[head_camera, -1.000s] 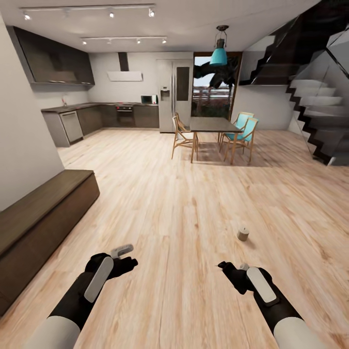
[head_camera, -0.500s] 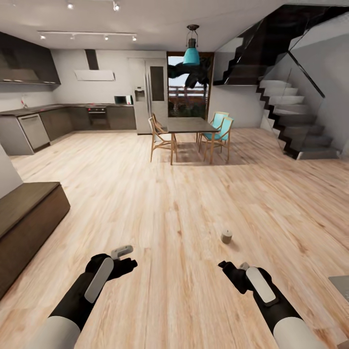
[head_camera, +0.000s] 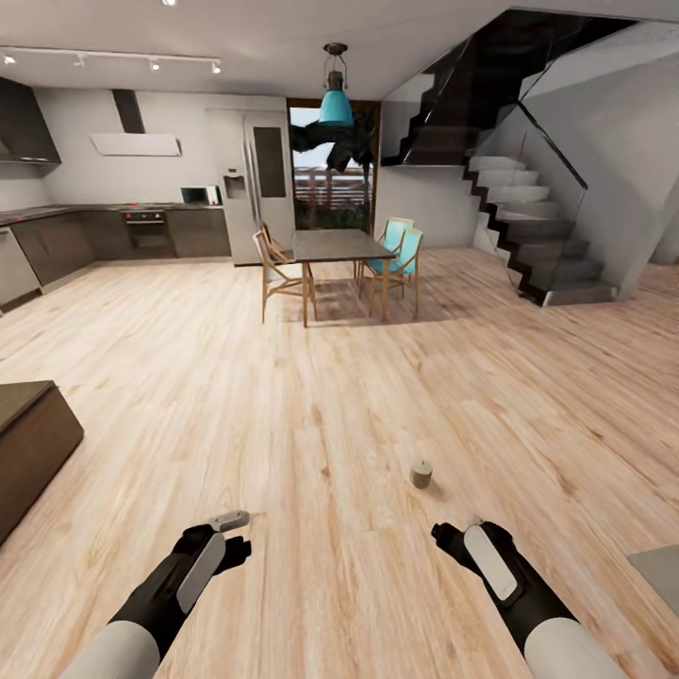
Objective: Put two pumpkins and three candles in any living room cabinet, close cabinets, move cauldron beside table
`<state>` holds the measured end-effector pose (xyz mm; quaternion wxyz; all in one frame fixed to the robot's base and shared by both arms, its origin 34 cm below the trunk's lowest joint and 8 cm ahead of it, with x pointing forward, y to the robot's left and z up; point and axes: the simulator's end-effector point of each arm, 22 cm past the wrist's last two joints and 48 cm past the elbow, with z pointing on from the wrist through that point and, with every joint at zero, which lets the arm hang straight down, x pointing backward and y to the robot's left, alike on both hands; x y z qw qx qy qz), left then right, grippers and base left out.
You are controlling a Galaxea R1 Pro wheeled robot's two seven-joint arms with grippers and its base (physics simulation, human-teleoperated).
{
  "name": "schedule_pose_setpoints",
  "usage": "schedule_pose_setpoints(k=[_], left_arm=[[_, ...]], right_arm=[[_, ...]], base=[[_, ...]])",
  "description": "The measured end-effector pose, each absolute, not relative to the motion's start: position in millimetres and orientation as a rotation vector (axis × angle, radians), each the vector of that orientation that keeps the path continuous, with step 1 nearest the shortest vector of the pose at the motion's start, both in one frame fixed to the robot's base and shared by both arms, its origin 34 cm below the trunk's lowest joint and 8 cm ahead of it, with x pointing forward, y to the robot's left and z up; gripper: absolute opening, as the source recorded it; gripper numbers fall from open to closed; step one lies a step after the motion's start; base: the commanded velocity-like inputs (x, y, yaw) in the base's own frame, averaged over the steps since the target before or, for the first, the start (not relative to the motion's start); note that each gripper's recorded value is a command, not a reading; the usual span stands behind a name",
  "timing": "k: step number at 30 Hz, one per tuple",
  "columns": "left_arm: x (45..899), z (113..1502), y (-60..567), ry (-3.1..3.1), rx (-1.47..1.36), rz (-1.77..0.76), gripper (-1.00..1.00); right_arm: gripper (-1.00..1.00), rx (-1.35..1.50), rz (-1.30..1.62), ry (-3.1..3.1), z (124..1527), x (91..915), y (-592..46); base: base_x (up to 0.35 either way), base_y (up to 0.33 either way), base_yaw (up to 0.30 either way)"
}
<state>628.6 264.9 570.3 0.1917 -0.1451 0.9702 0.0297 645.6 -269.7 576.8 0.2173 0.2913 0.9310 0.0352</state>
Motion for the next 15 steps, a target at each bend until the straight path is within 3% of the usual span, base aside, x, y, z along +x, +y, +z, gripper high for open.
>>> schedule_pose_setpoints(k=[10, 15], left_arm=[[627.5, 568.0, 267.6, 2.722, -0.422, 0.086, 1.00], [627.7, 567.8, 265.8, 2.723, -0.424, 0.076, 1.00]], right_arm=[[1.00, 0.590, 0.014, 2.669, 572.5, 635.1, -248.4], [1.00, 0.582, 0.016, 2.671, 572.2, 635.1, -246.9]], base=[[0.338, 0.001, 0.000], [0.313, 0.068, 0.173]])
